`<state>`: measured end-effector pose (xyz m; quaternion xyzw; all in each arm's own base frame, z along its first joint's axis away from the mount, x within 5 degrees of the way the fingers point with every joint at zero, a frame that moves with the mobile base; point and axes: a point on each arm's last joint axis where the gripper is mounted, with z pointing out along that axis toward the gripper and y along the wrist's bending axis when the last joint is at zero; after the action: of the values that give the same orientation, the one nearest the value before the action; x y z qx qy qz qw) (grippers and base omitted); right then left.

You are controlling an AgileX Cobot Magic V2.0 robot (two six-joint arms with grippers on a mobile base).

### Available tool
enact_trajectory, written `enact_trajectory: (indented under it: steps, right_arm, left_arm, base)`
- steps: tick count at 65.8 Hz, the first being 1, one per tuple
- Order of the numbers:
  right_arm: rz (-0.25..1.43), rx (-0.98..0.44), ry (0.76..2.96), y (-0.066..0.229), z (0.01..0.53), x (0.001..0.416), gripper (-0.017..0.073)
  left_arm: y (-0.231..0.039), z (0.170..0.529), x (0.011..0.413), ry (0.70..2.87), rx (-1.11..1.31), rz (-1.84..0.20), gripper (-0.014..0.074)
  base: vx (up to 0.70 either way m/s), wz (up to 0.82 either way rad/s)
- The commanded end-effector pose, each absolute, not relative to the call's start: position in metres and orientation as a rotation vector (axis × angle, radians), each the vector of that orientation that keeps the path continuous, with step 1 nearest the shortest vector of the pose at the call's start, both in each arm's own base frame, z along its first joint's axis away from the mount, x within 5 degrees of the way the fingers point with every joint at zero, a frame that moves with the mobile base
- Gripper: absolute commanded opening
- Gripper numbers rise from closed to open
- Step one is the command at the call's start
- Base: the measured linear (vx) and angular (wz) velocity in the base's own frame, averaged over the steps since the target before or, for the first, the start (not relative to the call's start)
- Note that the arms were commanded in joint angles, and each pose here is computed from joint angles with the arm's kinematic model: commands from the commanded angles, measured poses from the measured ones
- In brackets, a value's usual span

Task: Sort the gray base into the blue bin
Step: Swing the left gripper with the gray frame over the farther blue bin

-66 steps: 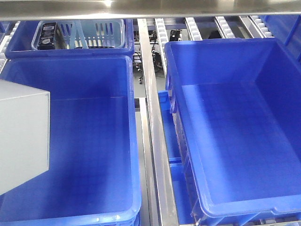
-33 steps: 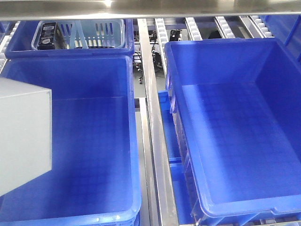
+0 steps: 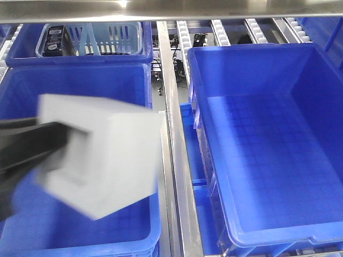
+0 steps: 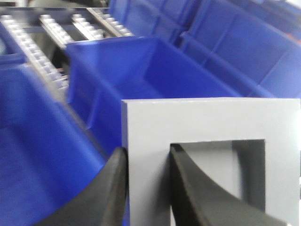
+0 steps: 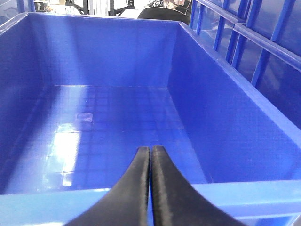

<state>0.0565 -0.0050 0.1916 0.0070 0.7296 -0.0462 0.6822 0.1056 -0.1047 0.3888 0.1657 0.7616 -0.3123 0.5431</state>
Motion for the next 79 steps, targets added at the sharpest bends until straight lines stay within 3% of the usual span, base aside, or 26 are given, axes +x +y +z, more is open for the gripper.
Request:
enact_trajectory:
  steps: [1, 50, 79]
  right_arm:
    - [-0.112, -0.003, 1.560, -0.004, 0.195, 0.056, -0.0009]
    - [-0.112, -0.003, 1.560, -0.004, 0.195, 0.056, -0.0009]
    - [-0.112, -0.003, 1.560, -0.004, 0.195, 0.056, -0.0009]
  left_arm:
    - [-0.117, 0.409, 0.109, 1.637, 0.387, -0.862, 0.0127]
    - [-0.190, 0.378, 0.159, 1.582, 0.430, -0.992, 0.0127]
    - [-0.260, 0.370, 0.174, 1.602, 0.538, -1.070, 0.0127]
  base:
    - [0.00, 0.00]
    - [0.00, 0.00]
    - [0.00, 0.00]
